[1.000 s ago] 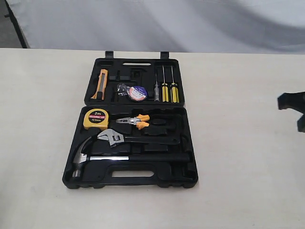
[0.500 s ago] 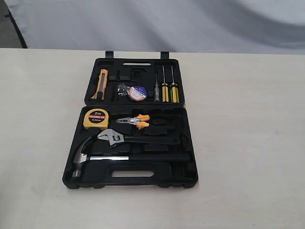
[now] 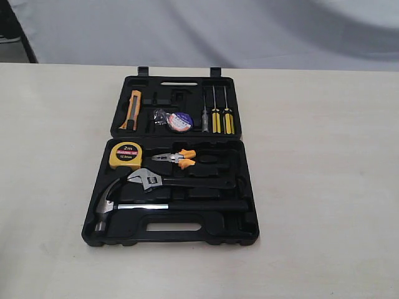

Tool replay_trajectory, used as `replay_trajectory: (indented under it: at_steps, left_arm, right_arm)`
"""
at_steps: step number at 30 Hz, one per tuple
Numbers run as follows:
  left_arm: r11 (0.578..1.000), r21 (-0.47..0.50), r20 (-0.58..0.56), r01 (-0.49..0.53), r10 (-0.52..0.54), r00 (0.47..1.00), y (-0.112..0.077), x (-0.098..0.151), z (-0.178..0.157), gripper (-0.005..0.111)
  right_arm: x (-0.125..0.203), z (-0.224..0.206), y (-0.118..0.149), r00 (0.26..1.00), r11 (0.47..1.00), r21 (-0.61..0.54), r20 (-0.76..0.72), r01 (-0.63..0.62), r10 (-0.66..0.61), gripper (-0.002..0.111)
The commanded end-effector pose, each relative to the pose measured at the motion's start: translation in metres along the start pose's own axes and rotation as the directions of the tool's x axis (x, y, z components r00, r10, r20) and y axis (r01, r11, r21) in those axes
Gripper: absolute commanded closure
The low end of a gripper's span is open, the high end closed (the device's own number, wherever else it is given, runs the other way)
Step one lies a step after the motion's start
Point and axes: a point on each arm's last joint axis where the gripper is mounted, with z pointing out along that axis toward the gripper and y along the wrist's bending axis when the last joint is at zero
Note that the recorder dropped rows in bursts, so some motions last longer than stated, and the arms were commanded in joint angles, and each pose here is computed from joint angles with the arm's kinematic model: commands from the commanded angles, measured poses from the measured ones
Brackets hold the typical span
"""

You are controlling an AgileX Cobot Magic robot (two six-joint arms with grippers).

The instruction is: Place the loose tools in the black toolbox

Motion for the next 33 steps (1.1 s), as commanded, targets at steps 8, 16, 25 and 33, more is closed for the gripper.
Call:
replay_trajectory:
  at_steps: [8, 16, 25, 33]
  left_arm:
    - [1.0, 0.014, 0.007, 0.022, -0.022, 1.0, 0.0, 0.002, -0.001, 0.105]
    - [1.0, 0.014, 0.007, 0.022, -0.022, 1.0, 0.0, 0.002, -0.001, 0.105]
    - [1.0, 0.014, 0.007, 0.022, -0.022, 1.0, 0.0, 0.002, -0.001, 0.105]
    - [1.0, 0.014, 0.007, 0.022, -0.022, 1.0, 0.0, 0.002, -0.001, 0.105]
  right_arm:
    - [0.078, 0.011, -0.007, 0.984, 1.0, 0.023, -0.176, 0.006, -0.002, 0.108]
    - [0.09, 0.008, -0.008, 0.951, 0.999, 0.031, -0.31, 0.013, -0.002, 0.108]
    - [0.09, 0.008, -0.008, 0.952, 0.999, 0.035, -0.307, -0.003, 0.014, 0.108]
    - [0.09, 0.008, -0.008, 0.952, 0.999, 0.035, -0.307, -0.003, 0.014, 0.108]
